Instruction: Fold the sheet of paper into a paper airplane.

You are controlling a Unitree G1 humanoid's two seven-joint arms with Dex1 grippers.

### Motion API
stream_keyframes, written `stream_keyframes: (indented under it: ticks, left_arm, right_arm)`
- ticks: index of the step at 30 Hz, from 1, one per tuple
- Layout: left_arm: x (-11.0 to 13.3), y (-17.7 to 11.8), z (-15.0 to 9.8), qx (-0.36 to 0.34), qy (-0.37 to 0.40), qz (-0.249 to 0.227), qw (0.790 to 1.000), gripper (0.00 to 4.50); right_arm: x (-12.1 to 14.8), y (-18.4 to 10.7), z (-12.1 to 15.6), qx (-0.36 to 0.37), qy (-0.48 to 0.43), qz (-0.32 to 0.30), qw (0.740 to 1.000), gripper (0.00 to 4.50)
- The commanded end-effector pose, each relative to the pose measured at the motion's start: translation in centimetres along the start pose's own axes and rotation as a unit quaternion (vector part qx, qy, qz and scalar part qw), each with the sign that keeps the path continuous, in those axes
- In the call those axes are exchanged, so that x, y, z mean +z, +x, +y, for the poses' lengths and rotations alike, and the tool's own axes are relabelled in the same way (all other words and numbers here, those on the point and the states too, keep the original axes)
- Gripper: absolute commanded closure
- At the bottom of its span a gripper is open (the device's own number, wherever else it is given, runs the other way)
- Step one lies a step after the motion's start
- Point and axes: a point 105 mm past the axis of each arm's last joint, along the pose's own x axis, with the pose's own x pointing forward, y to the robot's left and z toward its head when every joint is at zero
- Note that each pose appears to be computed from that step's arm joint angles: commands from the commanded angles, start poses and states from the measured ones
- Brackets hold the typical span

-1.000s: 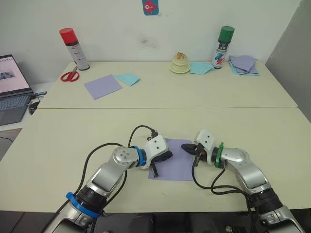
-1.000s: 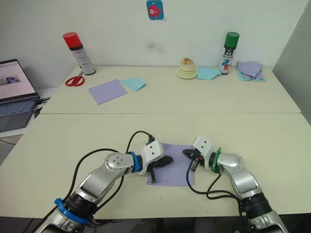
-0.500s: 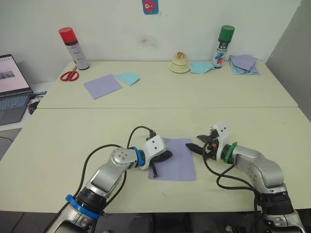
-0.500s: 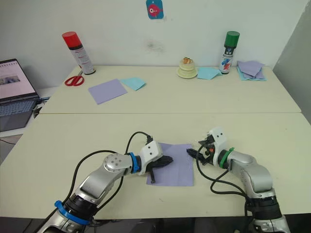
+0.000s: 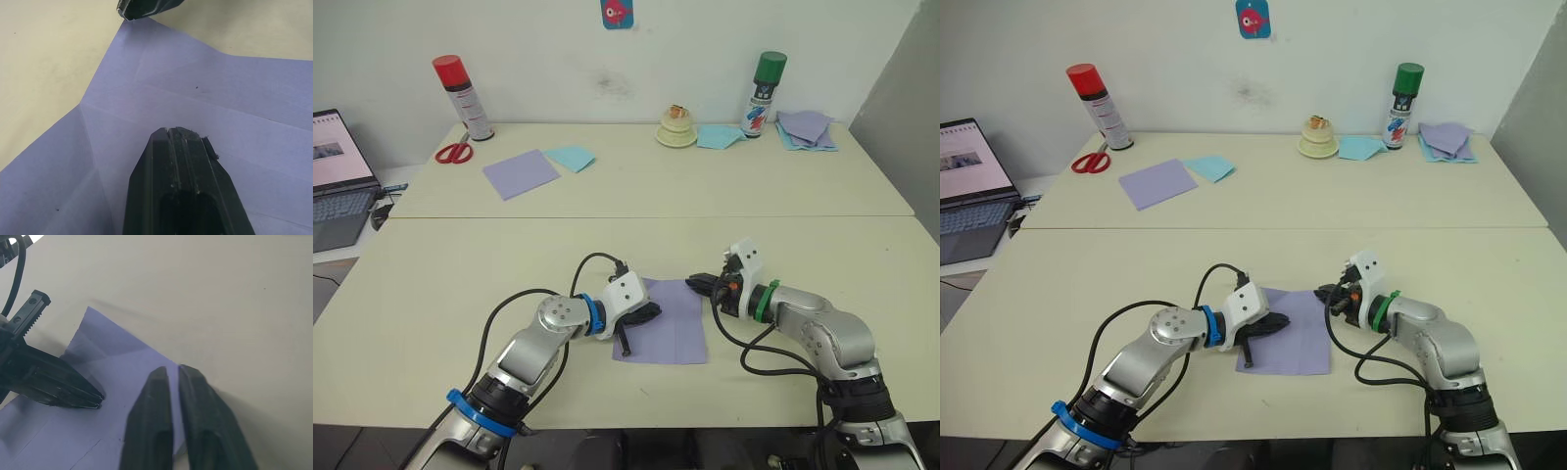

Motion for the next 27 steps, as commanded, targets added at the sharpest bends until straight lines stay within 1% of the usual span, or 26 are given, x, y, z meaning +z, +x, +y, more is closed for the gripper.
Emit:
stream_keyframes:
  ticks: [1, 4, 7, 10, 11, 13, 19, 22, 25, 27]
  left_arm:
    - [-3.7, -0.4, 0.4, 0.016, -0.024, 0.071, 0.997, 4.50]
    - [-3.7, -0.4, 0.3, 0.016, -0.024, 0.072, 0.997, 4.50]
    - [-3.7, -0.4, 0.3, 0.014, -0.023, 0.072, 0.997, 4.50]
    - [-3.7, -0.4, 0.3, 0.014, -0.024, 0.072, 0.997, 4.50]
    - [-3.7, -0.4, 0.3, 0.013, -0.024, 0.072, 0.997, 4.50]
    - [-3.8, -0.4, 0.2, 0.013, -0.024, 0.072, 0.997, 4.50]
    - [-3.9, -0.4, 0.2, 0.013, -0.021, 0.075, 0.997, 4.50]
    - [-3.9, -0.4, 0.2, 0.013, -0.022, 0.075, 0.997, 4.50]
    - [-3.9, -0.4, 0.2, 0.012, -0.022, 0.075, 0.997, 4.50]
    - [-3.9, -0.4, 0.2, 0.013, -0.022, 0.075, 0.997, 4.50]
  right_arm:
    - [1.0, -0.3, 0.1, -0.006, -0.013, -0.020, 1.000, 4.48]
    - [1.2, -0.5, -0.1, -0.010, 0.011, -0.031, 0.999, 4.48]
    - [1.4, -0.7, -0.3, -0.015, 0.024, -0.035, 0.999, 3.90]
    - [1.0, -0.9, -0.9, -0.031, 0.037, -0.026, 0.998, 2.88]
    - [0.5, -1.1, -0.9, -0.030, 0.054, -0.017, 0.998, 2.47]
    - [-0.2, -1.3, -0.5, -0.016, 0.083, -0.001, 0.996, 1.78]
    - [-1.0, -1.6, 0.5, -0.002, 0.130, 0.016, 0.991, 1.78]
    - [-1.0, -1.4, 0.8, -0.002, 0.133, 0.017, 0.991, 1.78]
    - [-0.8, -0.8, 0.9, -0.001, 0.147, 0.007, 0.989, 1.78]
    - [-0.6, -0.1, 0.2, -0.018, 0.166, -0.009, 0.986, 1.78]
